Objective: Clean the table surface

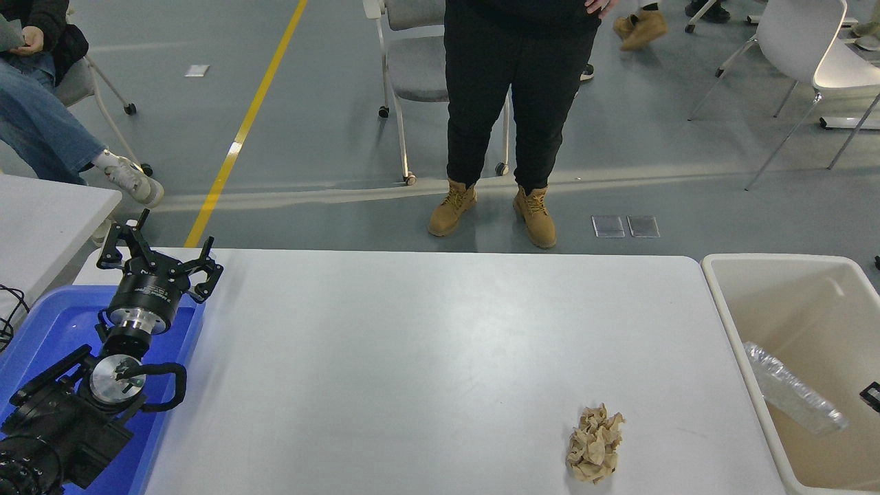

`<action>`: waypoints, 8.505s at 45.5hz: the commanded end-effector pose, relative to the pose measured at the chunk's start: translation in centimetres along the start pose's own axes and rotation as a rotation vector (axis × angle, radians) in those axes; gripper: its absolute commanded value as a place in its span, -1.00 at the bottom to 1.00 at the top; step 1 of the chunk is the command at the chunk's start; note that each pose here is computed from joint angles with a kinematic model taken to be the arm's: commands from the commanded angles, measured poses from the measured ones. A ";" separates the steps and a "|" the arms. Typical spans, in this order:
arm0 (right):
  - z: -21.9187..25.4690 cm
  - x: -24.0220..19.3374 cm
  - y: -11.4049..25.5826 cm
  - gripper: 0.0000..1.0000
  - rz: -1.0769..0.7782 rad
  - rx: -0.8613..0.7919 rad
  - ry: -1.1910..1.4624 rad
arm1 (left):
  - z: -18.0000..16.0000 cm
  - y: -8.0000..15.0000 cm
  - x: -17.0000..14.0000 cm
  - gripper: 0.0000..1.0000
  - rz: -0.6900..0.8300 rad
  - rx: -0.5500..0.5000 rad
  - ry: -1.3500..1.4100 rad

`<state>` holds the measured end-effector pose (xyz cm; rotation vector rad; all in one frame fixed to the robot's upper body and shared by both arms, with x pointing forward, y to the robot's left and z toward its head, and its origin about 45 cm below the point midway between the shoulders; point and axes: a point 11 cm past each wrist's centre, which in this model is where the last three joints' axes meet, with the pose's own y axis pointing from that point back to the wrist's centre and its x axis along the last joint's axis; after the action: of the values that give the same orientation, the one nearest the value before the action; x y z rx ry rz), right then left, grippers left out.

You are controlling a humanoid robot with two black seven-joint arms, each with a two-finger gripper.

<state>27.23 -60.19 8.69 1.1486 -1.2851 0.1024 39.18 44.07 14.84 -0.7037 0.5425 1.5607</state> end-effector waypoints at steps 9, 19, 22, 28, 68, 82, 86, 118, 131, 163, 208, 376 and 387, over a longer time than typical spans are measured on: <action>-2.2 0.8 -0.3 0.93 0.061 0.054 -0.203 | 0.0 0.0 0.0 1.00 0.001 0.000 0.000; -6.5 6.2 -0.1 0.95 0.131 0.168 -0.376 | 0.0 0.0 0.0 1.00 0.001 0.000 0.000; -7.4 7.8 0.1 0.95 0.157 0.195 -0.420 | 0.0 0.0 0.0 1.00 0.001 0.000 0.000; -9.3 11.1 0.6 0.95 0.214 0.252 -0.503 | 0.0 0.0 0.0 1.00 -0.001 0.000 0.000; -22.9 21.2 6.5 0.95 0.148 0.752 -1.402 | 0.0 0.0 0.0 1.00 -0.001 0.000 0.000; -29.0 19.7 8.8 0.96 -0.030 0.887 -1.557 | 0.0 0.0 0.0 1.00 -0.001 0.000 0.000; -30.0 18.3 8.8 0.96 -0.071 0.888 -1.559 | 0.0 0.0 0.0 1.00 -0.001 0.000 0.000; -29.7 6.1 6.7 0.96 -0.291 0.809 -1.587 | 0.0 0.0 0.0 1.00 0.001 0.000 0.000; -27.6 3.0 5.7 0.96 -0.274 0.772 -1.582 | 0.0 0.0 0.0 1.00 0.001 0.000 0.000; -22.8 7.8 4.9 0.96 -0.147 0.752 -1.412 | 0.0 0.0 0.0 1.00 -0.001 0.000 0.000; -28.2 9.5 11.3 0.95 -0.499 0.758 0.298 | 0.0 0.0 0.0 1.00 0.001 0.000 0.000; -32.2 -18.7 15.8 0.10 -0.936 0.801 1.138 | 0.0 0.0 0.0 1.00 -0.001 0.000 0.000; -31.7 -18.8 15.7 -0.02 -0.946 0.797 1.140 | 0.0 0.0 0.0 1.00 -0.001 0.000 0.000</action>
<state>32.68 -20.44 8.57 1.8404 0.4175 0.4987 39.18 44.07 14.85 -0.7040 0.5426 1.5605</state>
